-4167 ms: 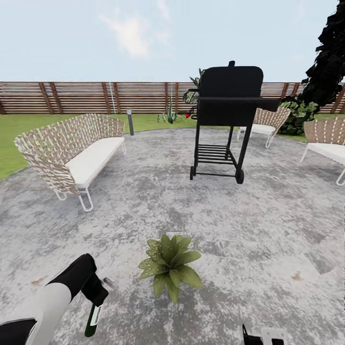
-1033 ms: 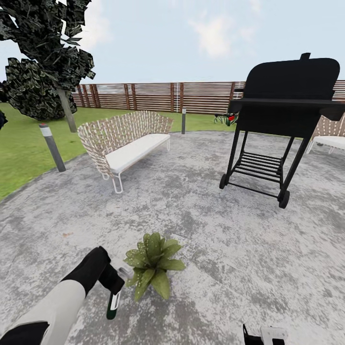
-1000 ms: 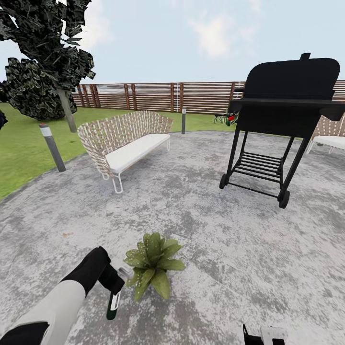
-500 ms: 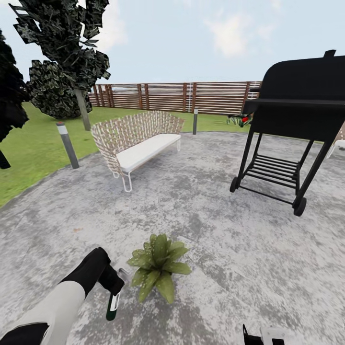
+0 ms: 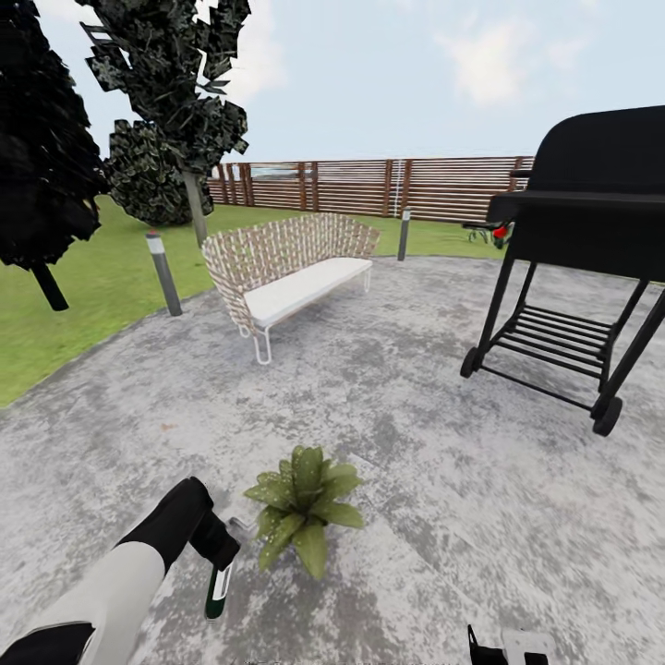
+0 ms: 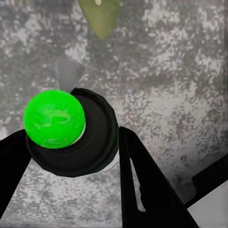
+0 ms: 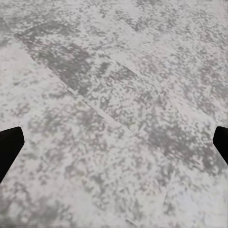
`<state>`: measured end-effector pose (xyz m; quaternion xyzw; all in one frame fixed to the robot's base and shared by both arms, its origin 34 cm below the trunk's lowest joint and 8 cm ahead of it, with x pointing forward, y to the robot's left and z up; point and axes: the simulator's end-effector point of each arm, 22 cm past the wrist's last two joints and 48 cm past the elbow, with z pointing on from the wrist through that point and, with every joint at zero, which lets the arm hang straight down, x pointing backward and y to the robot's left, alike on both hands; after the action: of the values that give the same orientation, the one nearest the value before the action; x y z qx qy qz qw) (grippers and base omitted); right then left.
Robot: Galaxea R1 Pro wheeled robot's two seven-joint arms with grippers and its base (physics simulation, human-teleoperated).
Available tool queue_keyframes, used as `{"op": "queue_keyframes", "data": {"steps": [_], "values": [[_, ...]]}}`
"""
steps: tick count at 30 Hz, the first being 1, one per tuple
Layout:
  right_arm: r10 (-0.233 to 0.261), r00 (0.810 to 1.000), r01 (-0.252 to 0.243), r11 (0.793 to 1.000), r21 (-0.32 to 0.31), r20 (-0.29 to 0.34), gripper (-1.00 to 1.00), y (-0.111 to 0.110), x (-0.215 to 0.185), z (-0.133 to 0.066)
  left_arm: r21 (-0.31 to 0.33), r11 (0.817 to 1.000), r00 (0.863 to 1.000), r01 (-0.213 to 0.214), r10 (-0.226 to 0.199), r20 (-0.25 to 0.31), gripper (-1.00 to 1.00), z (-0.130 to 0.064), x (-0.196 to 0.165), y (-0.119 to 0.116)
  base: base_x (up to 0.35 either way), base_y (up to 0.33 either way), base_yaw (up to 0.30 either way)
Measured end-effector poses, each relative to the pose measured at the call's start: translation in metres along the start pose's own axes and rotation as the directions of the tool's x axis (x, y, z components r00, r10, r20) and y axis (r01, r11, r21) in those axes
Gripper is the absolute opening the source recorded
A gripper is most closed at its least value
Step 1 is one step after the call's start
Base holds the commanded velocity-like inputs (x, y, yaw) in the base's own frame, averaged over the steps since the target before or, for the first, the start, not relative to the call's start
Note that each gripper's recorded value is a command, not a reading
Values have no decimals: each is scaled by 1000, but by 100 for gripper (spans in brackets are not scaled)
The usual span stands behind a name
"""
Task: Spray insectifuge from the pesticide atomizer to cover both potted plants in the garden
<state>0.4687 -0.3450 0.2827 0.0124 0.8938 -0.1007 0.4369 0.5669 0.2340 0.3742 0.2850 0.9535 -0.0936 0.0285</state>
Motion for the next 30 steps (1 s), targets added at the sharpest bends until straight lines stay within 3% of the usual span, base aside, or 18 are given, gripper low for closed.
{"op": "queue_keyframes", "data": {"steps": [4,13,30], "values": [[0,1000,0,1000,0,0,100,0,0,0,0,1000,1000,1,-1,-1,-100,0,1,0,-19,-265,253],[0,1000,0,1000,-1,1,100,0,0,0,3,1000,1000,0,0,-6,-100,1,3,0,39,-270,41],[0,1000,0,1000,-2,0,100,0,0,0,3,1000,1000,-4,4,-11,-100,4,4,-3,62,-255,270]]}}
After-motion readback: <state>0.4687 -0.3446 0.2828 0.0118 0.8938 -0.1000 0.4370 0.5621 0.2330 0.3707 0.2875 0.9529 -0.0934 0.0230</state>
